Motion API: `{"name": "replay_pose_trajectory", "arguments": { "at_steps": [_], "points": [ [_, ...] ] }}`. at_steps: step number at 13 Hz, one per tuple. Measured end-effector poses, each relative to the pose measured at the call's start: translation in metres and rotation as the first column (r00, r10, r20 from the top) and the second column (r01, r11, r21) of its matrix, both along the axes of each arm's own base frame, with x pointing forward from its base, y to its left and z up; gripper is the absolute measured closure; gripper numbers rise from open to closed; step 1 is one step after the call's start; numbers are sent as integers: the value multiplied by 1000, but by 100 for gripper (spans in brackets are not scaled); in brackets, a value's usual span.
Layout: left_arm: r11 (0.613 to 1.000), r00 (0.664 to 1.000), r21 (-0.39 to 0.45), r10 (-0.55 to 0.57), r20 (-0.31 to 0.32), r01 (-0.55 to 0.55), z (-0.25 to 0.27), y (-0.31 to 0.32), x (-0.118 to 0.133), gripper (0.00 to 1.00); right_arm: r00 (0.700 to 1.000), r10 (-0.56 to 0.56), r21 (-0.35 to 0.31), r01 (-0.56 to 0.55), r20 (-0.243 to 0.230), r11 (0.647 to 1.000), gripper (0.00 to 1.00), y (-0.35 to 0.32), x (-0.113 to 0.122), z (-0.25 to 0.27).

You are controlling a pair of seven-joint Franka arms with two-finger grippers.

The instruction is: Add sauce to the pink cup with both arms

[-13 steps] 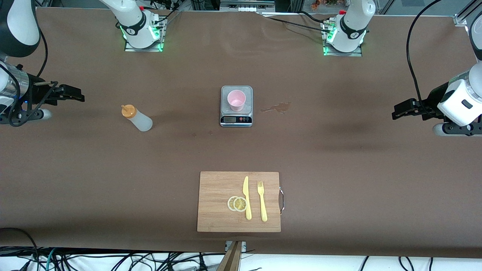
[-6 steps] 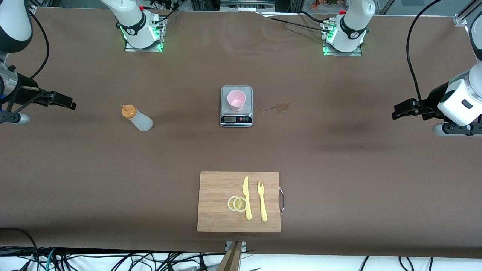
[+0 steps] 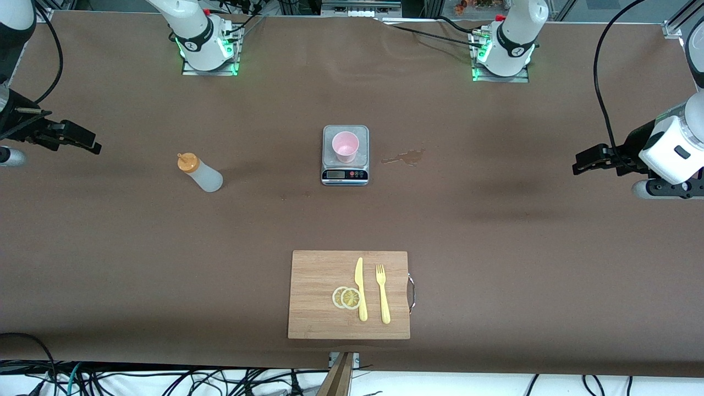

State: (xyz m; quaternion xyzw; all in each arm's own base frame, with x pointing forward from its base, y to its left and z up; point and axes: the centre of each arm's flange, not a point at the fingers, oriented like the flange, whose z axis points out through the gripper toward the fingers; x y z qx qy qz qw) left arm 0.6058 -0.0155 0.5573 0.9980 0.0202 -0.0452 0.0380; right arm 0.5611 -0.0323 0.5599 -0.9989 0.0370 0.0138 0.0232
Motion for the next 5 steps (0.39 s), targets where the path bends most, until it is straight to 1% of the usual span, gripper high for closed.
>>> {"name": "replay_pose_trajectory", "arguments": {
  "at_steps": [5],
  "points": [
    [1000, 1000, 0, 0, 0, 0, 0, 0, 0, 0, 1000, 12, -11, -12, -4, 1000, 0, 1, -1, 2]
  ]
}}
